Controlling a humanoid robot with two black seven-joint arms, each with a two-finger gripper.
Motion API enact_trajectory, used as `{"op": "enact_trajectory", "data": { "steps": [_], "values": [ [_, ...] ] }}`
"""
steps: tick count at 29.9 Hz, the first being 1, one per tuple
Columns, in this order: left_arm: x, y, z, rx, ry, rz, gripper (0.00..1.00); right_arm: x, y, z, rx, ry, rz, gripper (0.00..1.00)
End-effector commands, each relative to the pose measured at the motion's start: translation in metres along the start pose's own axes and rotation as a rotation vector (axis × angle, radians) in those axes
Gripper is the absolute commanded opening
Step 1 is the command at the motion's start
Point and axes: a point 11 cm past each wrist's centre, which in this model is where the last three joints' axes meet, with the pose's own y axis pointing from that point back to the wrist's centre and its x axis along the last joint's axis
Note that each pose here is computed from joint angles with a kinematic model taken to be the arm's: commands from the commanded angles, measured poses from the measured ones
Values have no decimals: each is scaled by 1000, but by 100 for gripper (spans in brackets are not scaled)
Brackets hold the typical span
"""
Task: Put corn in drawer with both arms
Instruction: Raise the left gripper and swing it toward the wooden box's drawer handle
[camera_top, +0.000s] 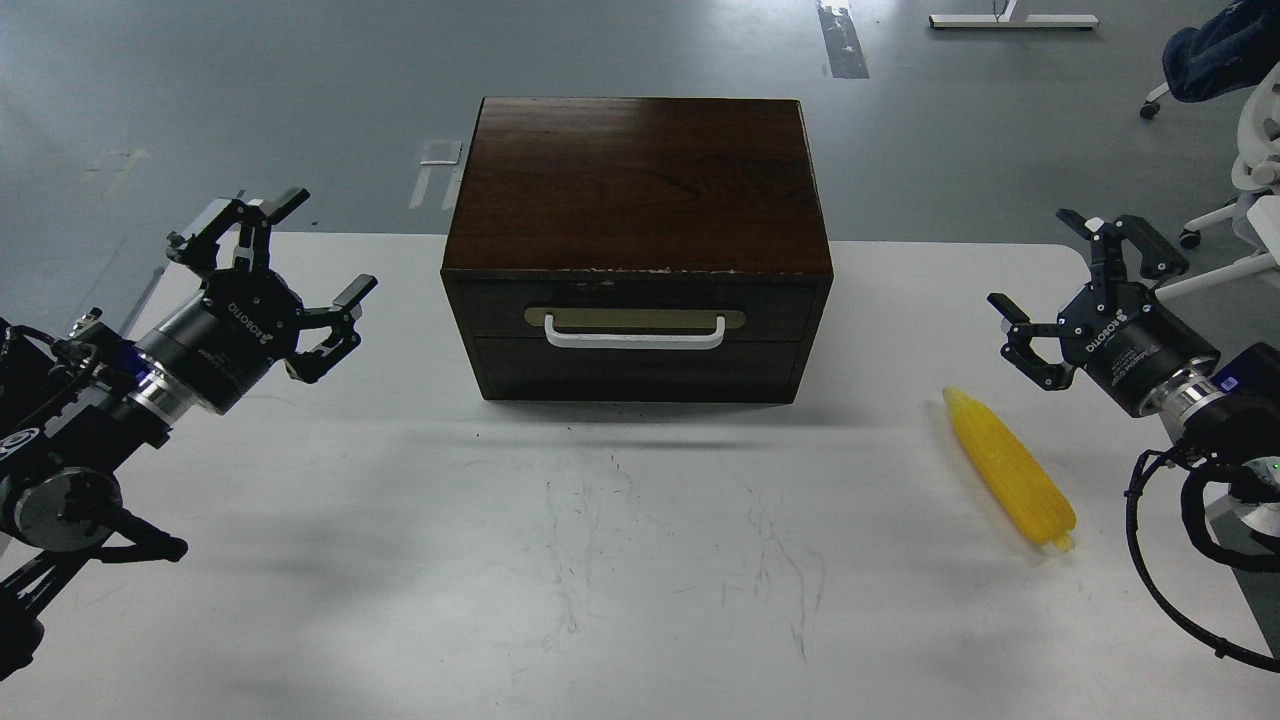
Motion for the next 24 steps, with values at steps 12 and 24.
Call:
{"op": "enact_trajectory", "data": {
  "steps": [12,24],
  "values": [
    [5,1,11,-24,-20,21,98,0,0,0,-1,1,1,100],
    [-44,-44,101,-125,-425,-229,98,-1,-1,-4,5,6,-3,100]
  ]
}}
